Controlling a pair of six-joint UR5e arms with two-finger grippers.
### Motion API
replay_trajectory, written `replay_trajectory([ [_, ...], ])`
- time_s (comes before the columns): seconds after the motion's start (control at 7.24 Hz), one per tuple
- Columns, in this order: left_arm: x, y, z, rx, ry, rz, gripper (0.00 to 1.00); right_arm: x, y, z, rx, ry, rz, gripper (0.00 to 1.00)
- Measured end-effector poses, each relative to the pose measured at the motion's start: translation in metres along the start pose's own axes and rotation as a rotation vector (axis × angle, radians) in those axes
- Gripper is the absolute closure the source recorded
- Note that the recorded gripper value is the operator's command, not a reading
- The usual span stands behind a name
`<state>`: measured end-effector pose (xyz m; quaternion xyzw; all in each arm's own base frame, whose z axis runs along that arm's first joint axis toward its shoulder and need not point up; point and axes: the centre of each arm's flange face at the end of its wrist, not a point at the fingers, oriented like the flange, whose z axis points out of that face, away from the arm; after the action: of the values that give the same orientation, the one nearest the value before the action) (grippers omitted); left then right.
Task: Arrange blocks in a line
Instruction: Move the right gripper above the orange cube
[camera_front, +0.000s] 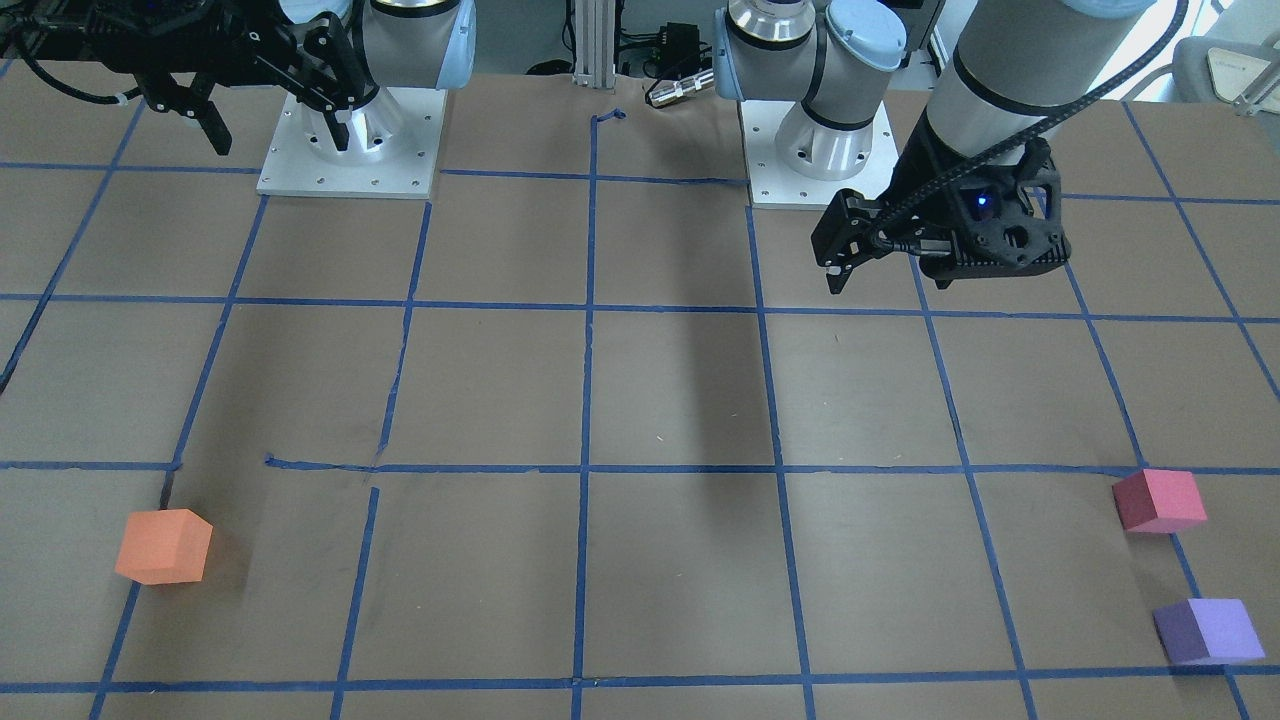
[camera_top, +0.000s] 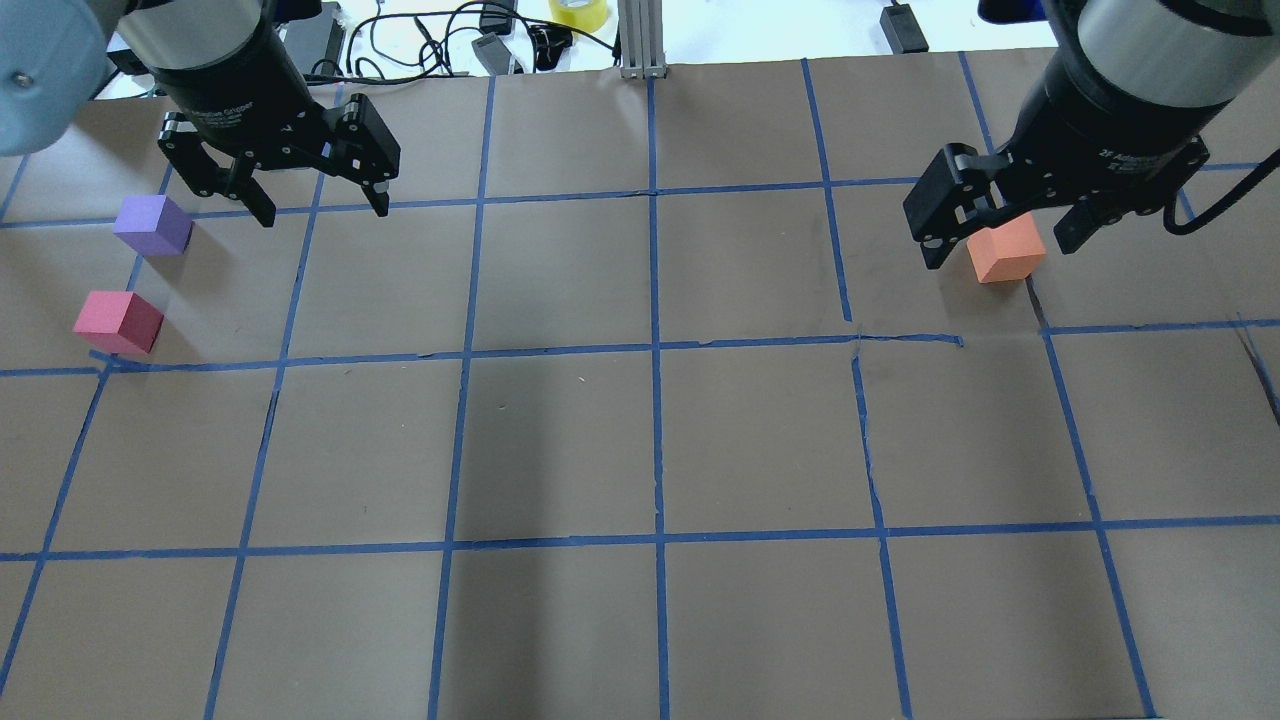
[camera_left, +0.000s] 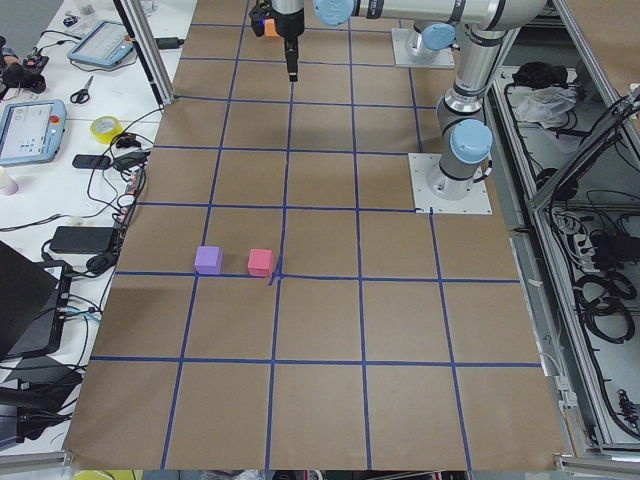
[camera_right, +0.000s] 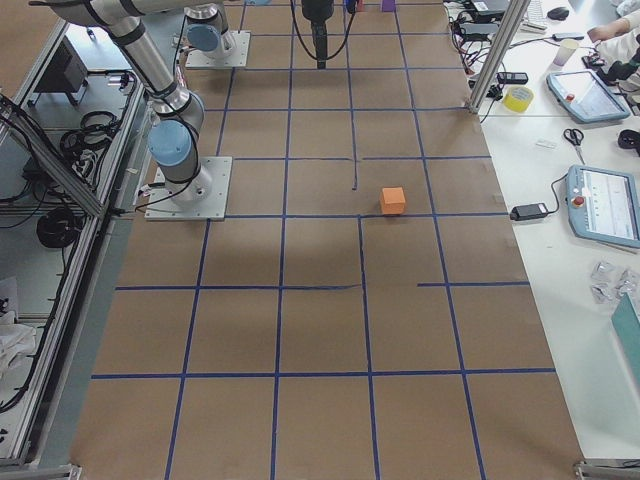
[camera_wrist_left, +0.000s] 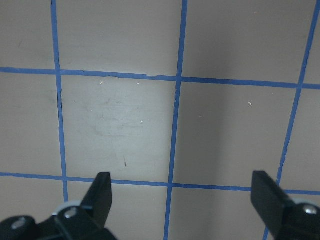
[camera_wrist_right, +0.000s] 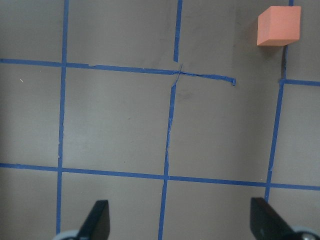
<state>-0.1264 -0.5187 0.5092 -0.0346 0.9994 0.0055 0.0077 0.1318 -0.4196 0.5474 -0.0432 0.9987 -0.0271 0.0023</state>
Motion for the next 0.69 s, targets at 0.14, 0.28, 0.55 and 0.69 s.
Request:
replay_trajectory([
  [0.14, 0.0, 0.006, -0.006, -0.002, 0.0, 0.002, 0.0, 0.0, 0.0, 0.001, -0.001, -0.001, -0.003, 0.0],
  [0.28, 0.0, 0.017, -0.015, -0.007, 0.002, 0.005, 0.0, 0.0, 0.0, 0.001, -0.002, 0.0, -0.009, 0.0],
  [0.55, -0.002, 0.027, -0.027, 0.003, 0.006, 0.015, 0.0, 0.0, -0.001, 0.002, -0.003, 0.005, -0.009, 0.0],
  [0.69, -0.002, 0.029, -0.031, 0.011, 0.01, 0.021, 0.0, 0.0, -0.002, 0.003, -0.002, 0.003, -0.011, 0.0],
])
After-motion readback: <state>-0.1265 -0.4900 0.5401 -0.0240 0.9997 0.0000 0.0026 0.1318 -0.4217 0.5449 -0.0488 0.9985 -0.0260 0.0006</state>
